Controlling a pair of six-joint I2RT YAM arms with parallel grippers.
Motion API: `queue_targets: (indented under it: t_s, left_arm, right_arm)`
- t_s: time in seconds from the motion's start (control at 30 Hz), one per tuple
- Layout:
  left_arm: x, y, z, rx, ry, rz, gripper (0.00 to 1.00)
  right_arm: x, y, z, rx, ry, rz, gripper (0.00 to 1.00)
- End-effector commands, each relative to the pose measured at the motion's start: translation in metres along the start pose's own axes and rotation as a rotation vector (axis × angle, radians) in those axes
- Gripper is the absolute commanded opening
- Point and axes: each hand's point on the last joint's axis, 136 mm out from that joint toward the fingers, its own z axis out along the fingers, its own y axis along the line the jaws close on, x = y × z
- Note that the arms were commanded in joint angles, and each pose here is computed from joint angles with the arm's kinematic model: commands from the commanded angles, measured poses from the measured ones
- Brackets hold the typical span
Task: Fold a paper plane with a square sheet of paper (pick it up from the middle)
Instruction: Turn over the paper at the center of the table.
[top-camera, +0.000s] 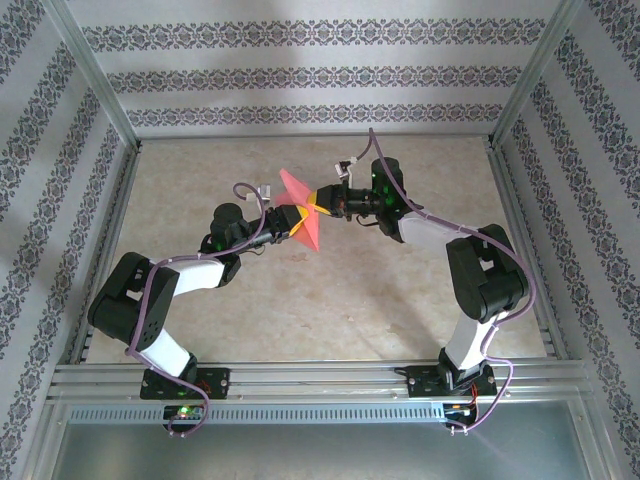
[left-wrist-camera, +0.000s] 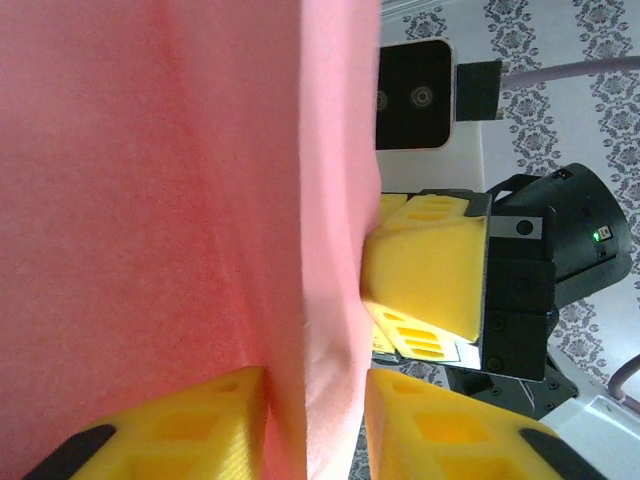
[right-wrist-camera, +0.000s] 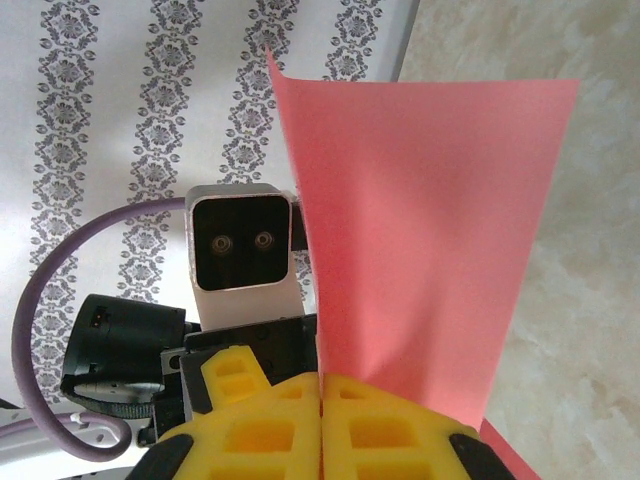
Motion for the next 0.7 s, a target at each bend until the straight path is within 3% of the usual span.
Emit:
queue_targets:
  t_s: [0.0, 0.4, 0.57, 0.67]
  left_arm:
    - [-0.003, -0.028, 0.003, 0.087, 0.003, 0.089, 0.29]
    - [-0.002, -0.021, 0.002, 0.053, 0.006, 0.095, 0.13]
    - [-0.002, -0.010, 0.001, 0.011, 0.007, 0.074, 0.11]
    - [-0.003, 0.013, -0.007, -0.093, 0.012, 0.040, 0.11]
  right_arm:
    - [0.001, -0.009, -0.003, -0.011, 0.008, 0.016, 0.08]
    - [0.002, -0.014, -0.004, -0.004, 0.008, 0.032, 0.12]
    - [-0.008, -0.019, -0.021, 0.045, -0.062, 0.017, 0.37]
    - [-0.019, -0.028, -0.045, 0.114, -0.144, -0.013, 0.45]
